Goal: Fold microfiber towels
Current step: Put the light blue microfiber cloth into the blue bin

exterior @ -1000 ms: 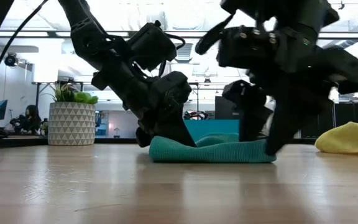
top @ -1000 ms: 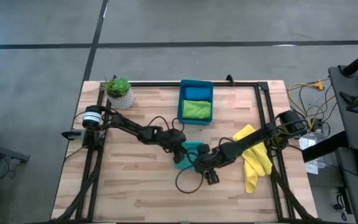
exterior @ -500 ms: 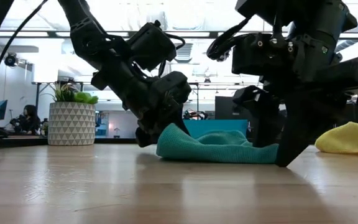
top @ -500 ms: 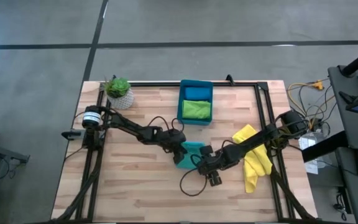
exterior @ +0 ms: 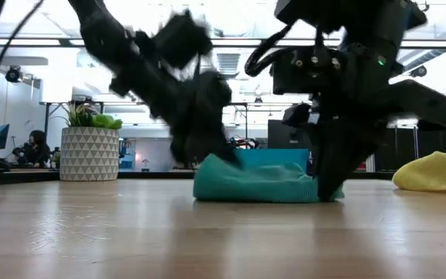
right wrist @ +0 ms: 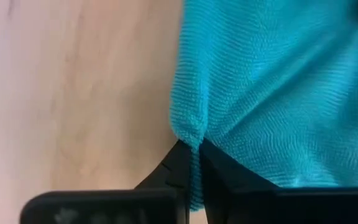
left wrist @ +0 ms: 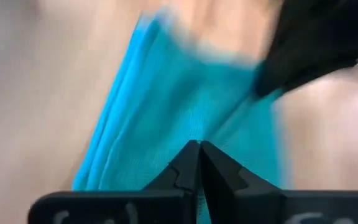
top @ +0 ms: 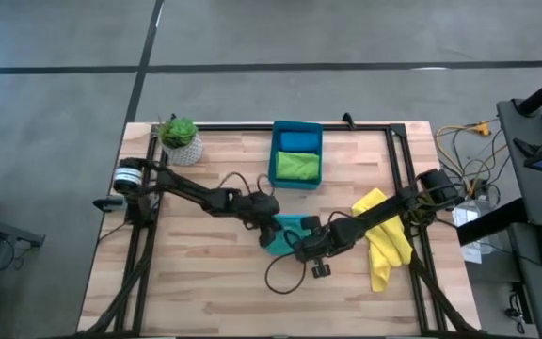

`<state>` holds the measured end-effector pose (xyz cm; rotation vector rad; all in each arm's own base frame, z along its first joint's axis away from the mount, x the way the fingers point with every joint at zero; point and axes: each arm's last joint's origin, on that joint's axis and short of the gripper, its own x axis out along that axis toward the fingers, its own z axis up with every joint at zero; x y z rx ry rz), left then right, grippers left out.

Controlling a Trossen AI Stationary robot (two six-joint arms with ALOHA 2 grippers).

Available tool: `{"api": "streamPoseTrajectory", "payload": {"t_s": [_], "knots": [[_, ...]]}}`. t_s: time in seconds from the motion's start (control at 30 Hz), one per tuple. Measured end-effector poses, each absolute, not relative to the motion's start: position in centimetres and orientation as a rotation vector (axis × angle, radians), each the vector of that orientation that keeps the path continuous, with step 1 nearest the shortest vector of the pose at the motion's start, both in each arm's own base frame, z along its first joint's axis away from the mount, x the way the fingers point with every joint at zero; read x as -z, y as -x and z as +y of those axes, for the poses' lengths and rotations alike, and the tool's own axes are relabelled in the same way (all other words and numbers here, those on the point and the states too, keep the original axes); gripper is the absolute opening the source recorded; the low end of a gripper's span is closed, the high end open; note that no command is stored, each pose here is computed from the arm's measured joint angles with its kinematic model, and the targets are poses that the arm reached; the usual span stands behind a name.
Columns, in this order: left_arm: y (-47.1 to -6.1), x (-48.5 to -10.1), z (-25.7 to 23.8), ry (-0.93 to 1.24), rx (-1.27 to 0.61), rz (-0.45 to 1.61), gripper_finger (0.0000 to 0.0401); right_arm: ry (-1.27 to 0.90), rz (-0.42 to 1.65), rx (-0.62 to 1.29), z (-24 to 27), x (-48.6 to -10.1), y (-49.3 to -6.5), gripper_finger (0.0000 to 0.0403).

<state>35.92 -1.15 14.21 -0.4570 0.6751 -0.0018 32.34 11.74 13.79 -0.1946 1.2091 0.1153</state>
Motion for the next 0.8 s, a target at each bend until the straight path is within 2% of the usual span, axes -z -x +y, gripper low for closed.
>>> {"api": "streamPoseTrajectory", "payload": {"t_s": [0.17,0.4,0.6,0.7,0.8], "knots": [[-34.0,-21.0,-0.6,0.38,0.029,0.501,0.0,0.171,1.158,-0.125,12.2,-18.5,-33.6,0.001],[-28.8,-29.2,-0.4,0.281,0.072,0.235,0.0,0.104,1.04,-0.164,11.9,-25.6,-35.3,0.001],[-25.6,-32.0,-0.6,0.169,0.12,0.146,0.001,0.055,0.972,-0.124,10.3,-29.5,-36.3,0.0009],[-25.1,-31.9,-0.8,0.156,0.147,0.174,0.0042,0.034,0.941,-0.103,9.2,-31.2,-36.5,0.0009],[-25.0,-31.6,-0.9,0.163,0.18,0.21,0.0094,0.012,0.922,-0.089,8.2,-32.5,-36.7,0.0009]]}}
